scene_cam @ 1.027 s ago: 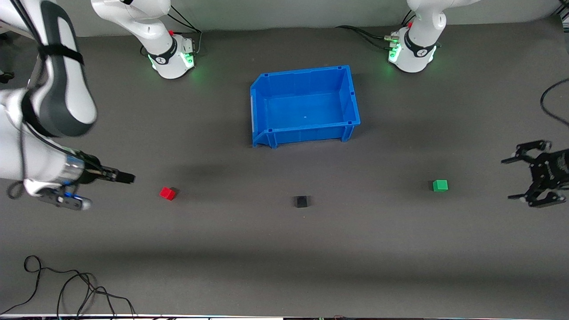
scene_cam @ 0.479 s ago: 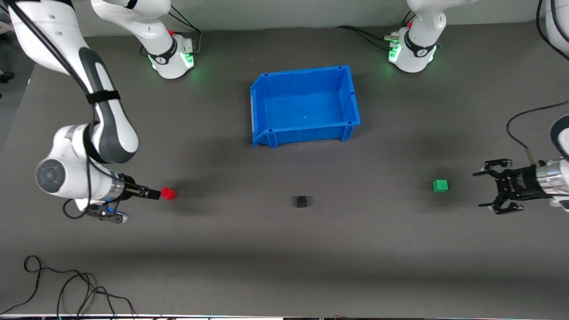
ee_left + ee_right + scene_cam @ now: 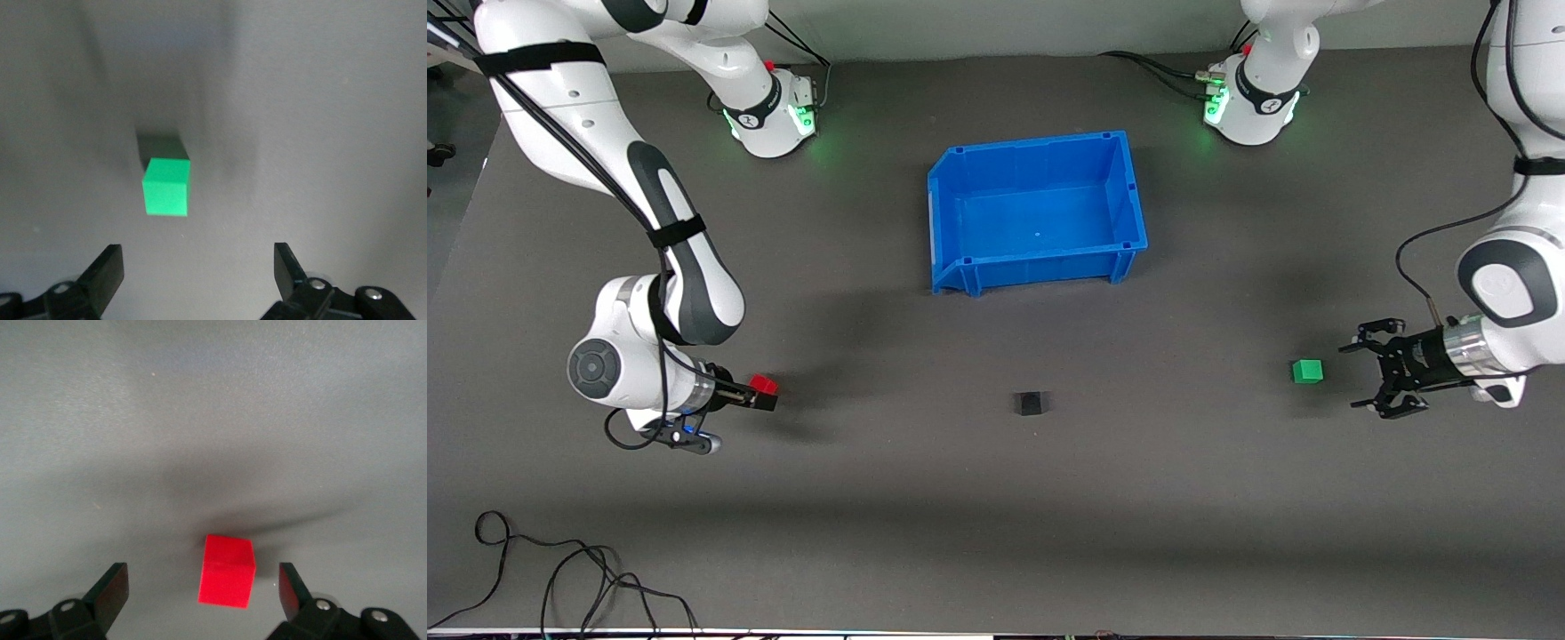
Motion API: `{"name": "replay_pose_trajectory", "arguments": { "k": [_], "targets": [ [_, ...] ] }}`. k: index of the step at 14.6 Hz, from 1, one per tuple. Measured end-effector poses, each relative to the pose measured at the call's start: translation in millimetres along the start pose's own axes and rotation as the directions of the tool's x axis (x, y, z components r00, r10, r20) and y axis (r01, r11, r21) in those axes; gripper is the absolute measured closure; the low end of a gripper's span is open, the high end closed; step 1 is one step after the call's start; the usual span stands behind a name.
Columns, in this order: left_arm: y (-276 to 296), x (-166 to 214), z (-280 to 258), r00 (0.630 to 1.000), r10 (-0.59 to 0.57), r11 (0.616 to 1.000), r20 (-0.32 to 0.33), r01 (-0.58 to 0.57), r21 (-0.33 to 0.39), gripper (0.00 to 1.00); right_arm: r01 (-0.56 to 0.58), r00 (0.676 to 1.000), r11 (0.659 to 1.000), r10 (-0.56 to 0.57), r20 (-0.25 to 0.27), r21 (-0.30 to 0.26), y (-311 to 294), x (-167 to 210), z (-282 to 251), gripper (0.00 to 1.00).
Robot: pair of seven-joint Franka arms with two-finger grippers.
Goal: Attach green and red cubes to black cube
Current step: 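Grasp the red cube with the right gripper while the left gripper grasps the green cube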
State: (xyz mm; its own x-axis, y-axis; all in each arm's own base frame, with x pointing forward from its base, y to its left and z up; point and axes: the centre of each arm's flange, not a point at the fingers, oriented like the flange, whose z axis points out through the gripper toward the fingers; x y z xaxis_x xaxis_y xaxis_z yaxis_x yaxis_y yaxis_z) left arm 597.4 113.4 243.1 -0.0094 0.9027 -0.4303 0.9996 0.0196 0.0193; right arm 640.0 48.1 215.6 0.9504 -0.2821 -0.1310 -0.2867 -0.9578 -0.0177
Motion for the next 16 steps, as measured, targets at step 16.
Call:
{"name": "replay_pose_trajectory", "arguments": {
  "k": [16],
  "targets": [
    [-42, 17, 70, 0.998, 0.052, 0.998, -0.025, -0.054, -0.046, 0.0, -0.017, 1.0, 1.0, 0.017, -0.021, -0.004, 14, -14, 48, 0.17]
  ]
}}
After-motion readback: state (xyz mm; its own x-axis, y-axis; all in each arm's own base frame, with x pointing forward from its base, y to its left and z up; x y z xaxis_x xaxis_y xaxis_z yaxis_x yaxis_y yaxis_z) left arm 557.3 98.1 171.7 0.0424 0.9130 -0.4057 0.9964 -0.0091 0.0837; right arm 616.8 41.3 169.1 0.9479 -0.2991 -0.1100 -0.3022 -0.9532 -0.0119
